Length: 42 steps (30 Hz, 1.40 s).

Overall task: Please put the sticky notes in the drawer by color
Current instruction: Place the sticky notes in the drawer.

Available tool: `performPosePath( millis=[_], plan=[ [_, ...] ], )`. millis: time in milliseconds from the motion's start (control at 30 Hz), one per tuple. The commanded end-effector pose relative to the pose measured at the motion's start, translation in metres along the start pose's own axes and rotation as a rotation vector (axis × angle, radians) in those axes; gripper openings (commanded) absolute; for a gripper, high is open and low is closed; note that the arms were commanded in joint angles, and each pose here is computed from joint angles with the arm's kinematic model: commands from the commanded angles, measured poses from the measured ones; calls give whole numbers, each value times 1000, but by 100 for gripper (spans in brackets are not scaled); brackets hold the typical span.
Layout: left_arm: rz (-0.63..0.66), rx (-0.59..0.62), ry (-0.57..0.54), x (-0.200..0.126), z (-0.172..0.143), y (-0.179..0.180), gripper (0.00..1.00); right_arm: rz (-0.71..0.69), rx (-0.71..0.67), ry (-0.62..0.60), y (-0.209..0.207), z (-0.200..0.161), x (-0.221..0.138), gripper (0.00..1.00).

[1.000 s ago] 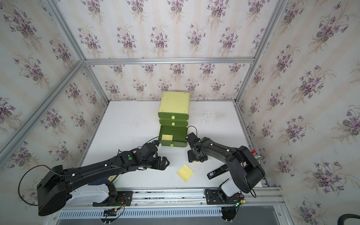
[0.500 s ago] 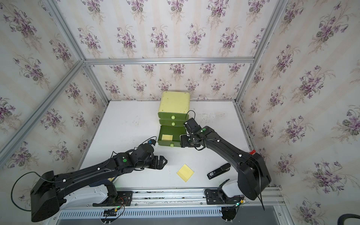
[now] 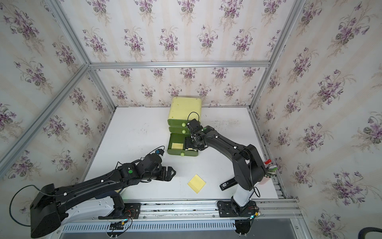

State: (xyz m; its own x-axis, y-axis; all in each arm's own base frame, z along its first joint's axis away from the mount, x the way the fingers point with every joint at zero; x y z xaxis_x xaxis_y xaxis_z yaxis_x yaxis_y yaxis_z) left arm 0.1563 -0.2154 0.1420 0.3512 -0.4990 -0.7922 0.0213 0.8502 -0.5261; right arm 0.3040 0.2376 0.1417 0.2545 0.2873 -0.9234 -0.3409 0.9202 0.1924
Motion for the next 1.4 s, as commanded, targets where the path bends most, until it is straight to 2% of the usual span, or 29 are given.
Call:
performPosePath(
  millis=[0, 167, 500, 833, 967, 1067, 1200, 1267, 1367],
  plan=[
    [0, 2, 6, 1, 0, -2, 100, -34, 31, -25, -4, 6, 6, 75],
    [-7, 1, 10, 2, 0, -3, 100, -56, 37, -25, -7, 8, 12, 76],
    [-4, 4, 9, 2, 1, -4, 100, -43, 40, -20, -5, 5, 16, 85],
    [-1, 7, 13, 2, 1, -5, 100, -4, 15, -31, 3, 8, 6, 89],
    [-2, 2, 21, 2, -2, -2, 100, 40, 0, -65, 8, -2, -13, 88],
    [-1, -6, 34, 1, -6, 2, 100, 33, -66, -66, 8, -23, -38, 88],
    [-51, -20, 67, 0, -13, 1, 100, 46, -179, 3, 4, -76, -52, 88],
    [-78, -34, 85, 0, -16, 0, 100, 60, -184, 53, -3, -110, -53, 87],
    [-86, -47, 98, -1, -17, -2, 100, 158, -125, 57, -5, -146, -57, 86]
  ],
)
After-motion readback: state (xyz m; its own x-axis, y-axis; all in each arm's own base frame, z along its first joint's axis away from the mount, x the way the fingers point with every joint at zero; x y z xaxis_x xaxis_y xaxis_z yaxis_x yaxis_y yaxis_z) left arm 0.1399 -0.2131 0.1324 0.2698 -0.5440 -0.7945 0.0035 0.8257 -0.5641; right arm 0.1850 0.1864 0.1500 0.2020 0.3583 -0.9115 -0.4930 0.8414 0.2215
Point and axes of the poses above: each gripper's point midway between its finger pads, its own x axis out along the fingers, its own y axis along the line the jaws close on, z = x × y, the point moved 5 cm from there along -x, back along the fingers, and after that the axes turned 14 degrees about -x, right-handed, at the moved point
